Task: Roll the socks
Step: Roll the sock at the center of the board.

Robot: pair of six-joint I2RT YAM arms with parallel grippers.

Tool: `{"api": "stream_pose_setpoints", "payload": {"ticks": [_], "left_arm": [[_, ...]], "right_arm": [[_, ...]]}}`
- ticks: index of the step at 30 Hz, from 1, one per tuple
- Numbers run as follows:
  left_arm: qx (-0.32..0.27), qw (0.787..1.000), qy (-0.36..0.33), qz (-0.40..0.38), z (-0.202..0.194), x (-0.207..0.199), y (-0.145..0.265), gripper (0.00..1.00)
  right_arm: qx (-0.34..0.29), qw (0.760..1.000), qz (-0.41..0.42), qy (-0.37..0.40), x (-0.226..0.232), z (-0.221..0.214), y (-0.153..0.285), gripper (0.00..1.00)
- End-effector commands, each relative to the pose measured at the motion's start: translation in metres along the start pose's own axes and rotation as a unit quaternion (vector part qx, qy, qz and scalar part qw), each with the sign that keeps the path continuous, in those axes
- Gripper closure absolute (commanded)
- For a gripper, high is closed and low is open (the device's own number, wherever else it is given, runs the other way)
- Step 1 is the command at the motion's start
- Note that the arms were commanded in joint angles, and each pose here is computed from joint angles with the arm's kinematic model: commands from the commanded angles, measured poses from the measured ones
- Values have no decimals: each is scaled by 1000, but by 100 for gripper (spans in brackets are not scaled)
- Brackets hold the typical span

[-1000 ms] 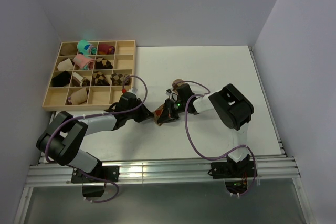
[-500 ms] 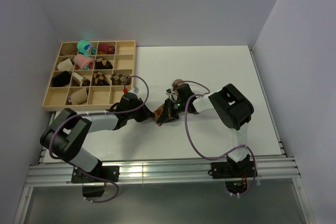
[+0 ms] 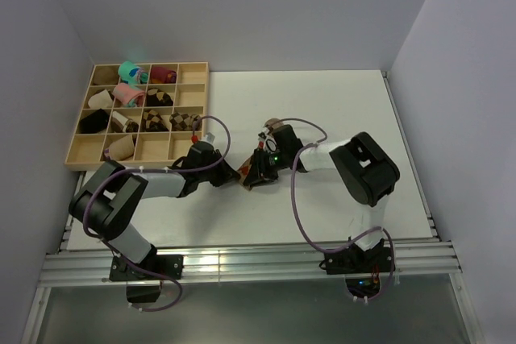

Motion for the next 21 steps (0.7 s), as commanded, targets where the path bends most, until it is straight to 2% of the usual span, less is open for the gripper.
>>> {"api": "stream_pose_setpoints", "payload": {"ticks": [1, 3, 5, 8, 13, 17, 21], "left_arm": [[23, 998, 6, 63, -14, 22, -5, 99], [29, 998, 3, 61, -15, 21, -5, 99], [33, 998, 1, 59, -15, 21, -6, 99], [34, 998, -5, 58, -13, 19, -6, 99], [42, 997, -13, 66, -12, 19, -6, 99], [47, 996, -19, 68, -11, 18, -7, 99], [53, 996, -22, 65, -11, 18, -8, 99]], "right_arm": [[-56, 995, -82, 29, -6, 0, 21, 64], [-85, 990, -98, 58, 3, -2, 31, 59], [-102, 984, -125, 71, 5, -5, 39, 59], [-156, 967, -153, 134, 17, -8, 49, 59], [-230, 910, -182, 293, 47, -25, 46, 65], [-242, 882, -172, 367, 63, -41, 33, 73], [-228, 871, -166, 403, 69, -46, 20, 75]]}}
Point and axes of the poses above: each gripper's point midway between its finger pads, its own y axis back along the fingers, its own x axis along the line the jaws close on, z = x × y, the point moved 7 cm from there along y, back along the fingers, and after that the axes turned 14 degrees about -y, right-handed, at the moved point
